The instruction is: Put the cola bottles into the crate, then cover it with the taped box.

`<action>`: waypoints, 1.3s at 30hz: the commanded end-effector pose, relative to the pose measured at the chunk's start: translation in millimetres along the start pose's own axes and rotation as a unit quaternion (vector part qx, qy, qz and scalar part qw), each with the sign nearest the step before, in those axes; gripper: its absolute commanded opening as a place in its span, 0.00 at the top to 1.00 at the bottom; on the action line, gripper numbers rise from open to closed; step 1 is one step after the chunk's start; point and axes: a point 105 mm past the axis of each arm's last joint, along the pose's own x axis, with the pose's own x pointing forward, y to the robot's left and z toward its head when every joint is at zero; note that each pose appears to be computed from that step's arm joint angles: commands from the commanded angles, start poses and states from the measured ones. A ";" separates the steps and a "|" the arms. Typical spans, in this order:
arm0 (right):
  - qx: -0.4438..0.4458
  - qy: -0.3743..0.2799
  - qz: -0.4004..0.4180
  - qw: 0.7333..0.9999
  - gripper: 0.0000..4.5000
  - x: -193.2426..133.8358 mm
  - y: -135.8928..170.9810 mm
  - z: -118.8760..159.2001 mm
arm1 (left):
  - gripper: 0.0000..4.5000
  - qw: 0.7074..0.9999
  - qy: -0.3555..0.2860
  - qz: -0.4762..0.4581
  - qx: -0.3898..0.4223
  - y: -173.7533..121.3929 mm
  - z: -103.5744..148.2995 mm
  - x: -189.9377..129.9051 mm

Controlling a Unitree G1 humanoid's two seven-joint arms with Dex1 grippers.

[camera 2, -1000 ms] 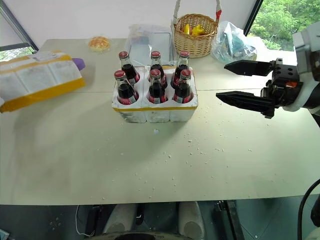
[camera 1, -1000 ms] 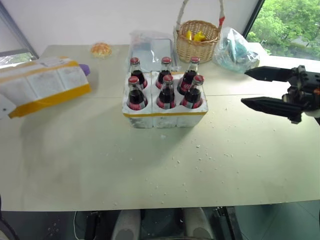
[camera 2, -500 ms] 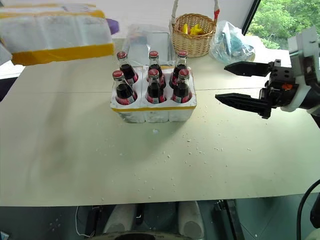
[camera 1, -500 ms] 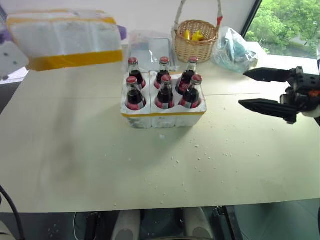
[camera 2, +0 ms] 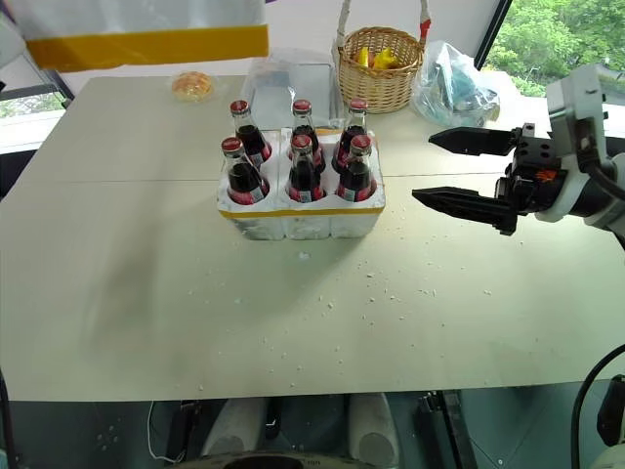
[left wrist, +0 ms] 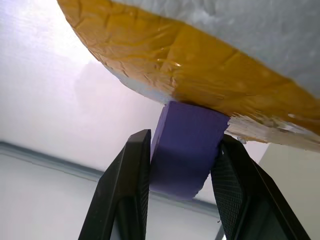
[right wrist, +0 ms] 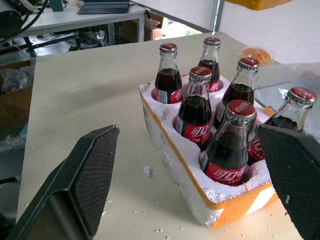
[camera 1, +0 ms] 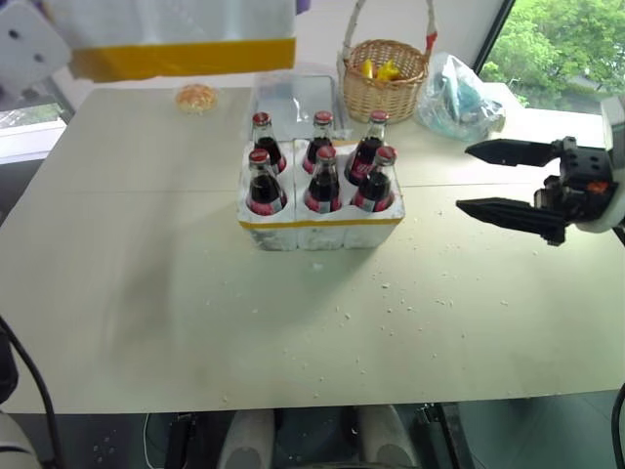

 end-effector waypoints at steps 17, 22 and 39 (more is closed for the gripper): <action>-0.021 -0.001 -0.036 0.999 0.00 -11.0 0.3 8.9 | 0.61 0.994 -0.090 -0.054 -0.039 -40.3 80.6 -11.7; -0.019 -0.005 -0.039 0.999 0.00 -10.9 -0.4 9.8 | 0.61 0.991 -0.099 -0.082 -0.030 -64.5 88.1 -19.3; -0.012 -0.015 -0.042 0.999 0.00 -7.9 -2.3 6.7 | 0.61 0.980 -0.133 -0.122 0.078 -91.7 88.7 -34.5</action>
